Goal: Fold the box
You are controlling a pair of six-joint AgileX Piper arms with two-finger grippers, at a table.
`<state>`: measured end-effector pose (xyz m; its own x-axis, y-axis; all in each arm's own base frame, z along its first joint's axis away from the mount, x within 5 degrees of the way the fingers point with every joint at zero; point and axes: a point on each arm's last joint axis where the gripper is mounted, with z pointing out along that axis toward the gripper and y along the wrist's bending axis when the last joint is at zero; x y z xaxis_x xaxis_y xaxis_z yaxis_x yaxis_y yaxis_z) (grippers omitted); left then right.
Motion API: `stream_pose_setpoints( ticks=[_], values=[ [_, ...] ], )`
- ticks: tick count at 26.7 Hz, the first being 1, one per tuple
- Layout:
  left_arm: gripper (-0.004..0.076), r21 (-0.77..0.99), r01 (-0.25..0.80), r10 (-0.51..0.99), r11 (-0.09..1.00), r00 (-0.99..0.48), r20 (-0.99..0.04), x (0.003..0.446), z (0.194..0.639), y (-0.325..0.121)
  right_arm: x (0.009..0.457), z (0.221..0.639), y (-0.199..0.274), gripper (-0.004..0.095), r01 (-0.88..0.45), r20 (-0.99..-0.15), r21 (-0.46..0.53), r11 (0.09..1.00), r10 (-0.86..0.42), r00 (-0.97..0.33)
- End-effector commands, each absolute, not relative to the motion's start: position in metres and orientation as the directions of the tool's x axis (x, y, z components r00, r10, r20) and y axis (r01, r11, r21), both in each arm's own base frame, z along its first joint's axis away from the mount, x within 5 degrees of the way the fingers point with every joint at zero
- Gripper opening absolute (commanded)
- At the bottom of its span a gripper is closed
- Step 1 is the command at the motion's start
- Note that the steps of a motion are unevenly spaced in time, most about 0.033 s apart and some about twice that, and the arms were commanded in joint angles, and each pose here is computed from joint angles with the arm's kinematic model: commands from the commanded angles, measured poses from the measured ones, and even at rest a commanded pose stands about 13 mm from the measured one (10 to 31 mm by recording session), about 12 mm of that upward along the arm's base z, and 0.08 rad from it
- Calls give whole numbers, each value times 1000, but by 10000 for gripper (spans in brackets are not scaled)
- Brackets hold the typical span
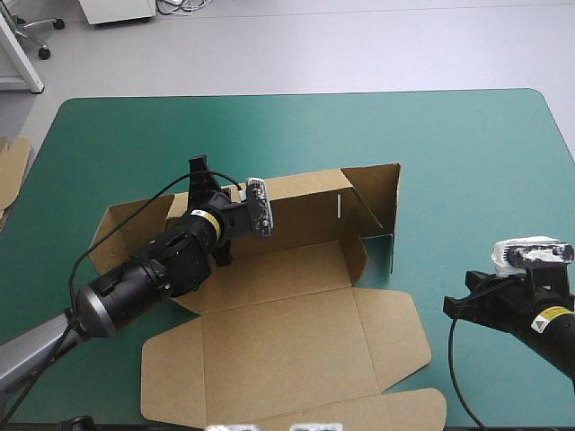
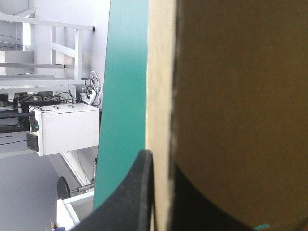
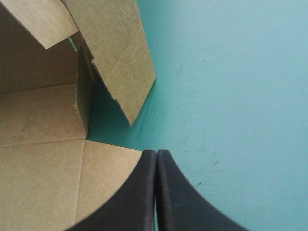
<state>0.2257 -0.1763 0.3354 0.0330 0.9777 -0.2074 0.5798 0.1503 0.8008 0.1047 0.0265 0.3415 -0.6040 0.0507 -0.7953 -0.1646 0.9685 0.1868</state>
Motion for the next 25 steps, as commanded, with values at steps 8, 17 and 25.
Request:
stream_pose_setpoints(
  ticks=[8,17,25],
  values=[
    [-15,758,615,944,219,63,-324,213,340,-186,127,367,33,-34,-195,-849,247,949,115,-516],
    [-15,771,620,957,147,107,-268,204,317,-189,153,401,37,-34,-223,-873,226,948,96,-478],
    [-15,845,510,968,164,83,-238,210,316,-183,170,410,51,-34,-287,-839,364,886,178,-515]
  ],
)
